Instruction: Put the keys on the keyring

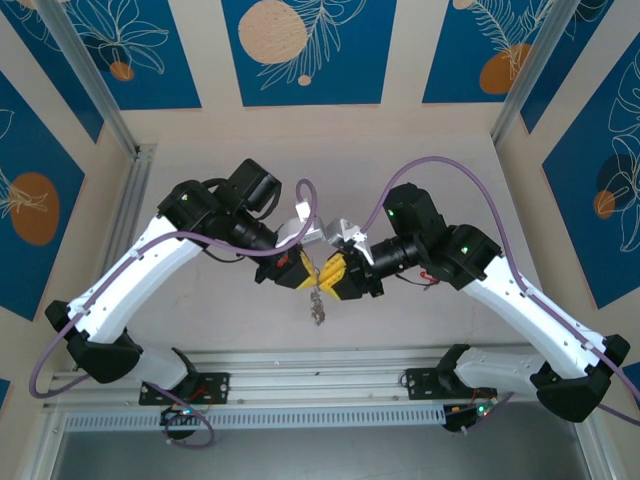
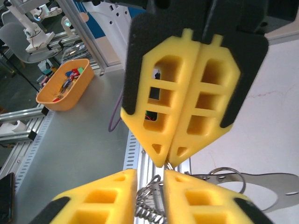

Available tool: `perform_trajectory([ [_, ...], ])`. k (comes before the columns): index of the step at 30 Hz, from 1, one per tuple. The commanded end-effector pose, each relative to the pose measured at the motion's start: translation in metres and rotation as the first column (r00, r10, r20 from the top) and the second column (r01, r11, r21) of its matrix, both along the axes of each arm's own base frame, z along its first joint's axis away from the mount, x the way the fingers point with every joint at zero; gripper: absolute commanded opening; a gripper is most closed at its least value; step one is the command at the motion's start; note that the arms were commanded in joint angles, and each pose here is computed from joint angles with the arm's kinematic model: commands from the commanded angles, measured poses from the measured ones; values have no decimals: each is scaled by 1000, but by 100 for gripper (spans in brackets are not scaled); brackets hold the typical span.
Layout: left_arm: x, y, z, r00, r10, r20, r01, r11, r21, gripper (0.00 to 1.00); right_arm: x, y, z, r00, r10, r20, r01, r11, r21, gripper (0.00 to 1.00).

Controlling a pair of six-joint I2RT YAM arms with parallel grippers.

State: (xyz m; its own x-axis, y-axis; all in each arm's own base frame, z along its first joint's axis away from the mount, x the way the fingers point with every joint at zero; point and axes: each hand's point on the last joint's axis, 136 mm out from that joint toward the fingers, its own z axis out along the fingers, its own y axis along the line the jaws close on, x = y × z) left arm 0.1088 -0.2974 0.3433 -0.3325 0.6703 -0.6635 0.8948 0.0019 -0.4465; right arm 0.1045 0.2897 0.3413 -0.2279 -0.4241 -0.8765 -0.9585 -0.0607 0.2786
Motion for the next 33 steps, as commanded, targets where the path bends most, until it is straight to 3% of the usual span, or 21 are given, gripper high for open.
perform_trajectory([
  [1, -20, 2, 23, 998, -70, 8, 70, 995, -74, 0, 1, -1, 8, 999, -10, 33, 10, 1000, 15, 27],
  [7, -25, 2, 24, 996, -86, 8, 87, 993, -78, 0, 6, -2, 4, 999, -34, 41, 34, 999, -4, 28],
  [15, -30, 6, 24, 996, -87, 9, 87, 993, -74, 0, 7, -11, 15, 994, -65, 86, 62, 998, 28, 40],
  [33, -25, 3, 33, 996, -59, 72, 67, 992, -108, 0, -12, -4, 21, 999, 24, 36, -26, 997, 66, 39],
])
